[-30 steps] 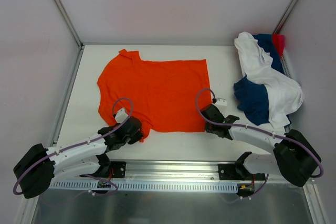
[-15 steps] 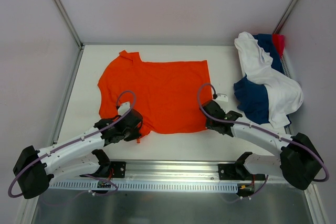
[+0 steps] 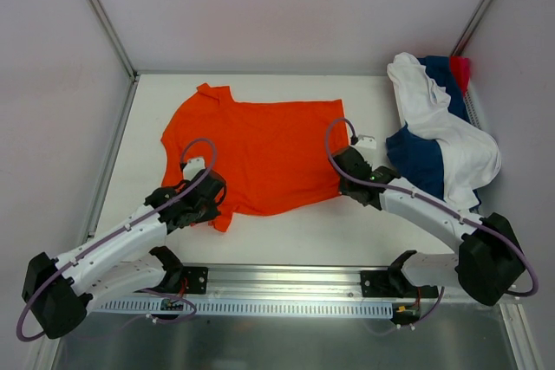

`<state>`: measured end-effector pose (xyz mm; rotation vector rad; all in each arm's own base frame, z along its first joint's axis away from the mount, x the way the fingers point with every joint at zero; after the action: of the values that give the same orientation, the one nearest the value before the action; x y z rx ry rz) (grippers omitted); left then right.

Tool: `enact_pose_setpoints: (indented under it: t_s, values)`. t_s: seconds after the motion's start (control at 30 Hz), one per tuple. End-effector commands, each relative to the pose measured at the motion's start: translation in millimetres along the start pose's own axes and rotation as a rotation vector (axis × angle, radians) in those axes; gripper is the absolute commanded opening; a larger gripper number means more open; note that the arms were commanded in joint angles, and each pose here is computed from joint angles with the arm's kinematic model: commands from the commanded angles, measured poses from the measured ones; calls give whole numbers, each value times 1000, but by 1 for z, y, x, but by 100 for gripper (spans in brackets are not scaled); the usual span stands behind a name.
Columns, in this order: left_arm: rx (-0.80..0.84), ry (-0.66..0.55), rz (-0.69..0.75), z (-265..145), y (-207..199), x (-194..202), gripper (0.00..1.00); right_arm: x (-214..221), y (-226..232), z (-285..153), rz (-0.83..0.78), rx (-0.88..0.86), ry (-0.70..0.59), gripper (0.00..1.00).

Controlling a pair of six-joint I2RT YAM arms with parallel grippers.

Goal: Fold and stack the t-shirts
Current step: Grap the side of the flattened tshirt closest away from the robot with both arms, then fold the flattened tshirt in 1/3 of the way

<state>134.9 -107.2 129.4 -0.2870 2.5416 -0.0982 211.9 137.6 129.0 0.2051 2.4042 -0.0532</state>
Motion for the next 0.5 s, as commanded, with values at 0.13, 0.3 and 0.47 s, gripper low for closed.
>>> enact_pose_setpoints:
  t_s: [0.13,0.3,0.47]
  values:
    - [-111,-67,60,-3,12,-32,0,-33,1,3,-18,43,-39,1]
    - [-170,-92,74,1,6,-47,0,-39,3,12,-30,60,-20,1]
    - [-210,-110,87,10,-2,-63,0,-47,5,19,-36,69,-9,1]
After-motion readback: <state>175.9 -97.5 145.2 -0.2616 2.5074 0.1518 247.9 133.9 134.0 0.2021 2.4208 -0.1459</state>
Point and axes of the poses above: each gripper's point midway between its finger pads, its own z axis out along the fingers, its own y axis along the line the jaws close on, x = y × z, the point moved 6 cm from there along -z, back along the fingers, and after that the axes turned 1 degree about z, right-handed, at the moved point
